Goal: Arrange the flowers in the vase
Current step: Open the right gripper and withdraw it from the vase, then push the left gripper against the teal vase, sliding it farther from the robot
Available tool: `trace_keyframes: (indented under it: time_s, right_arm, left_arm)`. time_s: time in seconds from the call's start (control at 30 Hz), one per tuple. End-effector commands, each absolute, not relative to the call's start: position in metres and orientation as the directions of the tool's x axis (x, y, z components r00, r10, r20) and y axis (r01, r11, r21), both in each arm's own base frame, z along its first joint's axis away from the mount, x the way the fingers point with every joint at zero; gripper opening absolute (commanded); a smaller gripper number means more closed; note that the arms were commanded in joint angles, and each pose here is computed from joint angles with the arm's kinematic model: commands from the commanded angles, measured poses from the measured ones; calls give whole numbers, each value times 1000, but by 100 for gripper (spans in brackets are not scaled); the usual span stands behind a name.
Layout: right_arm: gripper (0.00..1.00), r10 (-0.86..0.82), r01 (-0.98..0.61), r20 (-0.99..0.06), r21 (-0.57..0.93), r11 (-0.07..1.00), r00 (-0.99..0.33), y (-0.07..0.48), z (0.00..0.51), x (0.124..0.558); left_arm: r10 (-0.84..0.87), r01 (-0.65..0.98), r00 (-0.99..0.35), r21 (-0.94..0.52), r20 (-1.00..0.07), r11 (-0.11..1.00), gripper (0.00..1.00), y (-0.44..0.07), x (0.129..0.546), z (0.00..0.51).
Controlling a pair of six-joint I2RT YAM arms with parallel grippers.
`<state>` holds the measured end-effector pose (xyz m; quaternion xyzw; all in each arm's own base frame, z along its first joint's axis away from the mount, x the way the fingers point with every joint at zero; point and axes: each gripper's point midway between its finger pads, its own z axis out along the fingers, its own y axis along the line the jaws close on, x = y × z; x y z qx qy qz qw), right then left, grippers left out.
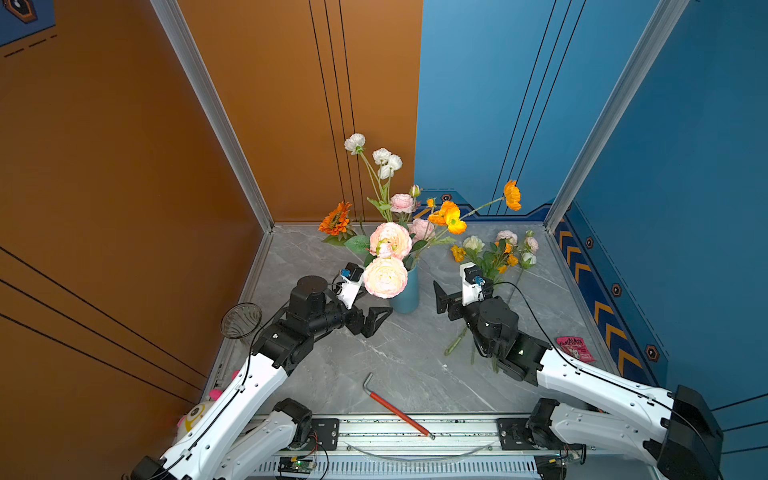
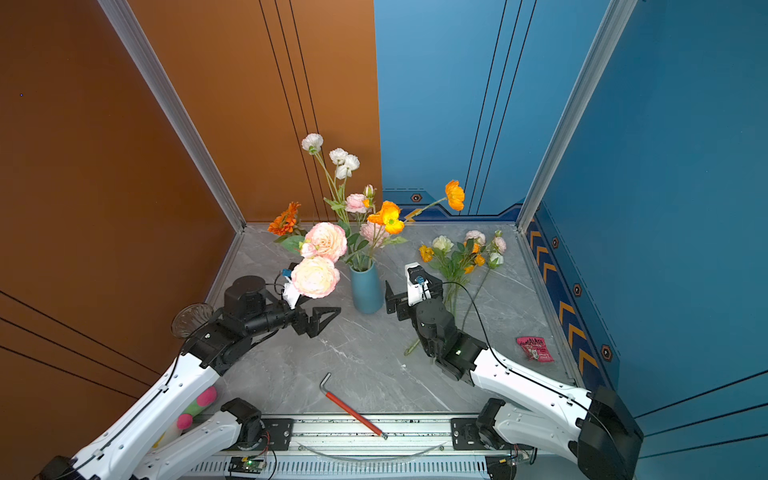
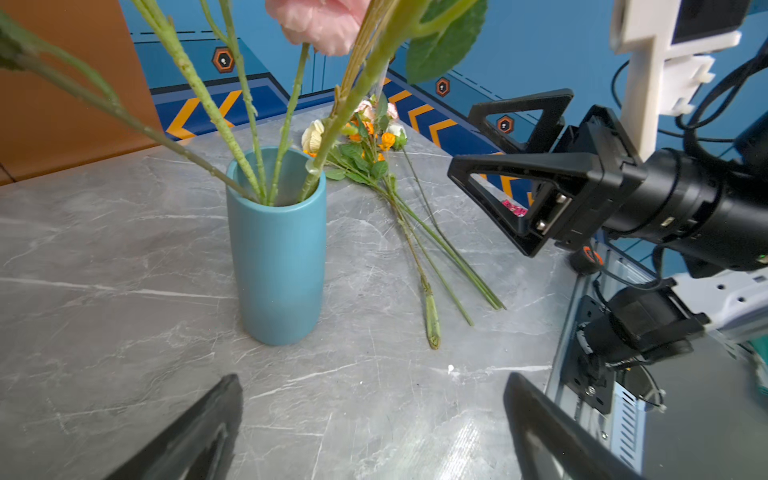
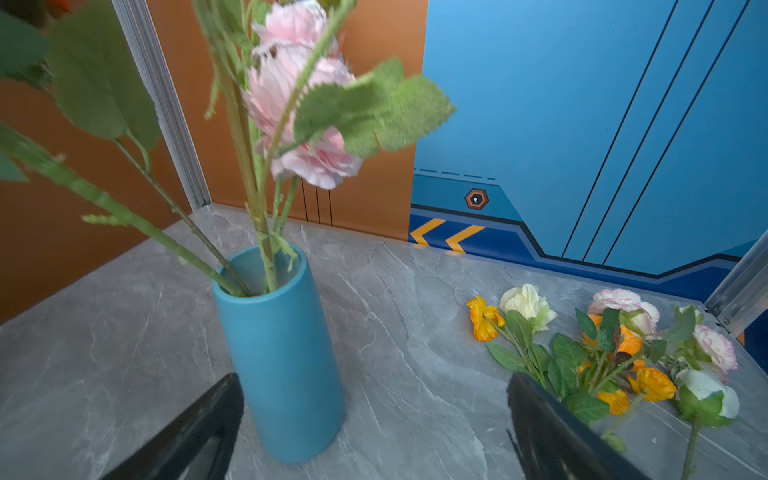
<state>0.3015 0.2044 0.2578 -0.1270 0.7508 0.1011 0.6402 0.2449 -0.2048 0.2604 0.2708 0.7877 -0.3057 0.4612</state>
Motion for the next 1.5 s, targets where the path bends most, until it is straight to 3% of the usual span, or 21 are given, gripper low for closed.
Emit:
trace_keyframes:
  time_s: [0.0,0.17,0.5,0.77,1.2,1.47]
  right_arm:
    - [100,-185,-453,-954,-60,889,-236,205,218,286]
    - [100,-136,-487,-973,-30,873,-184,190,220,293]
    - [100,-74,-553,-984,29,833,-165,191,201,279]
    - [100,-42,-560,-991,36,827,-126,188,202,273]
    - [100,-52,-568,-987,43,822,-151,192,195,276]
    - [100,-53,-567,-987,45,822,-155,192,195,276]
  left_arm:
    - [181,606,-435,-138,-882,783,98,-196,261,249]
    - [147,558,-373,-95,-916,825,98,-205,280,236]
    - [120,657,-241,-71,-963,750,98,-250,317,206]
    - [64,624,-224,-92,-973,776,98,-257,367,206]
    - [56,643,-211,-96,-976,760,100,-276,399,205]
    - [47,649,-213,-106,-976,753,71,-279,404,207]
